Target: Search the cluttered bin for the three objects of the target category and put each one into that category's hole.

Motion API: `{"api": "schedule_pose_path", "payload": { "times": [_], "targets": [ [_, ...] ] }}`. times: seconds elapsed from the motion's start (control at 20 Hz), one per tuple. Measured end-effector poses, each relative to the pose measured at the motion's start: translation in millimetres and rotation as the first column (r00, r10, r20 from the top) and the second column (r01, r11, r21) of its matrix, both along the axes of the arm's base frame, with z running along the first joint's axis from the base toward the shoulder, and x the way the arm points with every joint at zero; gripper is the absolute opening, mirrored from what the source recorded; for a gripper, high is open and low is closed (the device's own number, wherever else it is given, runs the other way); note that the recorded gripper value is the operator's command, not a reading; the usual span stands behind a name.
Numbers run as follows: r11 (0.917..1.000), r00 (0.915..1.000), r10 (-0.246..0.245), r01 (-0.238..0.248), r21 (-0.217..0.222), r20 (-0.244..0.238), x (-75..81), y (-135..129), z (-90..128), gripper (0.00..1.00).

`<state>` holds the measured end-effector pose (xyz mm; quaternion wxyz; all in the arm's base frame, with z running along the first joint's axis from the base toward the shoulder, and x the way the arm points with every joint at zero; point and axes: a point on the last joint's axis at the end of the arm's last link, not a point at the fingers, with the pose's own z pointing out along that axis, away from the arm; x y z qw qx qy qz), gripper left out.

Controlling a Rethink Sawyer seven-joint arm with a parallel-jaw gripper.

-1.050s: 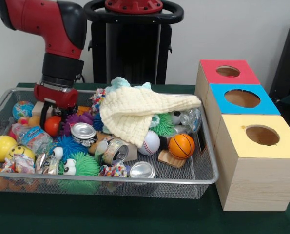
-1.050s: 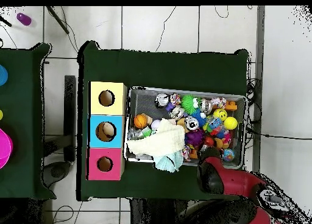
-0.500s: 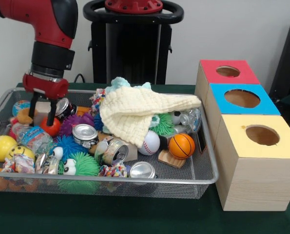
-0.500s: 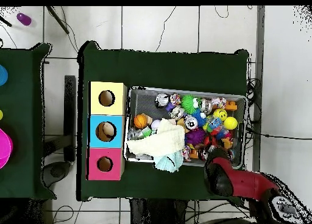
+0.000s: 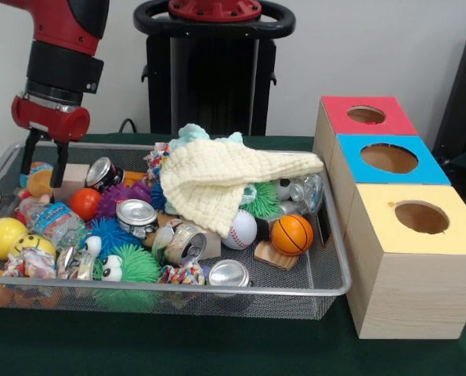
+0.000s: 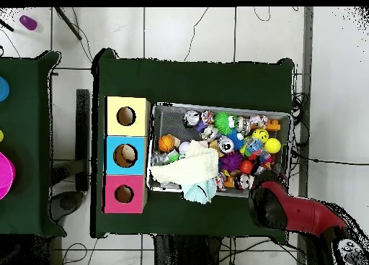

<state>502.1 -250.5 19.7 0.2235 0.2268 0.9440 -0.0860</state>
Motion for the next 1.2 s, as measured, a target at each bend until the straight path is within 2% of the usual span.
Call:
{"api": "schedule_pose_path", "payload": {
  "times": [0.65,1.2],
  "targets": [
    [1.0000,1.0000,0.009,-0.009,-0.004,0.003,1.5,1,2,1.00],
    [0.9983,0.9962,0.057,-0.056,0.017,-0.066,-23.5,12,-29,1.00]
  ]
}}
